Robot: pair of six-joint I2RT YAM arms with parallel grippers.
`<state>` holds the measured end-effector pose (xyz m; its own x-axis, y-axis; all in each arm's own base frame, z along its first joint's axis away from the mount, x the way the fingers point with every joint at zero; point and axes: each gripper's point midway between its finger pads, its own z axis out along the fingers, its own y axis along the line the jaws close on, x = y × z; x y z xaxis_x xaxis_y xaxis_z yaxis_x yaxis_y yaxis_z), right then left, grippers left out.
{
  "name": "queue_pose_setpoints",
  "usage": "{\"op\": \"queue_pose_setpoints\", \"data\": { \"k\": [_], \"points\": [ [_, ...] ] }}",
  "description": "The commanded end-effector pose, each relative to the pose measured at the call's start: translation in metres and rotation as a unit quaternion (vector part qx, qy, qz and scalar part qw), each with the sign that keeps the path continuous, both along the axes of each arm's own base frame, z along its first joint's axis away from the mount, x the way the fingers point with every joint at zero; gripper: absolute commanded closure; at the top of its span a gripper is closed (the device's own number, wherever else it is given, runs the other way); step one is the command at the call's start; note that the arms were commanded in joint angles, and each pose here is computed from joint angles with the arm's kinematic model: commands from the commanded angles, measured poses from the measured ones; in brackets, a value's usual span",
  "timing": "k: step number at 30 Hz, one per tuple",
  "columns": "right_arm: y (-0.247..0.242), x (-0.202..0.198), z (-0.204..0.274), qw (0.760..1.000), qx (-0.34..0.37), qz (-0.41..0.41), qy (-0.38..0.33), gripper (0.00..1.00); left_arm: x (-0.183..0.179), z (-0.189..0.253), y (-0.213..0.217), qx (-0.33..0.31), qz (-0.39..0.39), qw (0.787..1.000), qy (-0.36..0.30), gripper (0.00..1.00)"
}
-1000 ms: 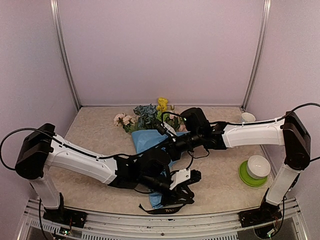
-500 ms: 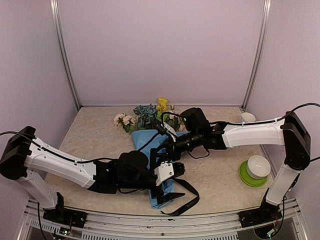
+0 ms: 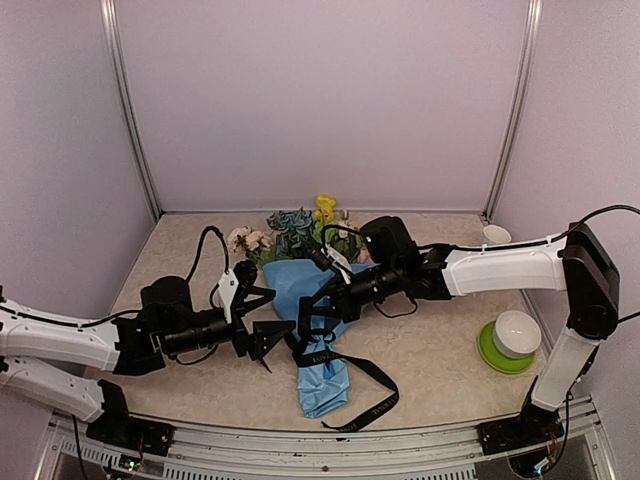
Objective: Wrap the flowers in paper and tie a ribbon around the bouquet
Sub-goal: Cross the half-tied ribbon at the center of the board.
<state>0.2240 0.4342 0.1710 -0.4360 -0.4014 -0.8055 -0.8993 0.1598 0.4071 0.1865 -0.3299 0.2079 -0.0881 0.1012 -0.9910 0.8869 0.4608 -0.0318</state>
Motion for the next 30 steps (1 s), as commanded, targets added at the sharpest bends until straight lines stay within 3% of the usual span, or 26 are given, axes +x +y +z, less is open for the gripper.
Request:
{"op": "queue_pose_setpoints", "data": {
  "k": [1,3,7,11,19,21,22,24,25,28,30],
  "points": [
    [0.008,-0.008,0.018,0.999,0.03,0.02,-0.026,1.0,-0.001,-0.017,0.005,0.0,-0.009,0.999,0.046,0.33],
    [0.012,-0.015,0.022,0.998,0.036,0.032,-0.035,1.0,-0.004,-0.027,0.002,0.012,-0.036,0.998,0.058,0.36],
    [0.017,-0.022,0.023,0.997,0.039,0.048,-0.044,1.0,0.003,-0.038,-0.004,0.031,-0.049,0.996,0.06,0.3],
    [0.019,-0.026,0.024,0.997,0.04,0.056,-0.044,1.0,0.018,-0.045,-0.005,0.028,-0.041,0.997,0.066,0.43],
    [0.022,-0.026,0.02,0.997,0.034,0.064,-0.041,1.0,0.022,-0.049,-0.028,0.014,-0.077,0.994,0.073,0.55],
    [0.022,-0.026,0.019,0.996,0.033,0.065,-0.042,1.0,0.018,-0.051,-0.033,0.009,-0.094,0.993,0.075,0.66],
    [0.022,-0.026,0.019,0.996,0.032,0.064,-0.044,1.0,0.018,-0.052,-0.034,0.009,-0.097,0.992,0.077,0.81],
    [0.021,-0.025,0.019,0.997,0.029,0.062,-0.047,1.0,0.018,-0.056,-0.034,0.013,-0.095,0.992,0.082,1.0],
    [0.02,-0.025,0.019,0.997,0.026,0.06,-0.048,1.0,0.018,-0.057,-0.033,0.012,-0.094,0.992,0.083,1.0],
    [0.013,-0.015,0.017,0.998,0.005,0.032,-0.062,0.8,0.014,-0.058,-0.028,0.006,-0.095,0.992,0.081,1.0],
    [0.003,0.001,0.011,0.997,-0.018,-0.01,-0.073,0.72,0.015,-0.061,-0.026,0.006,-0.09,0.993,0.081,1.0]
  ]
}}
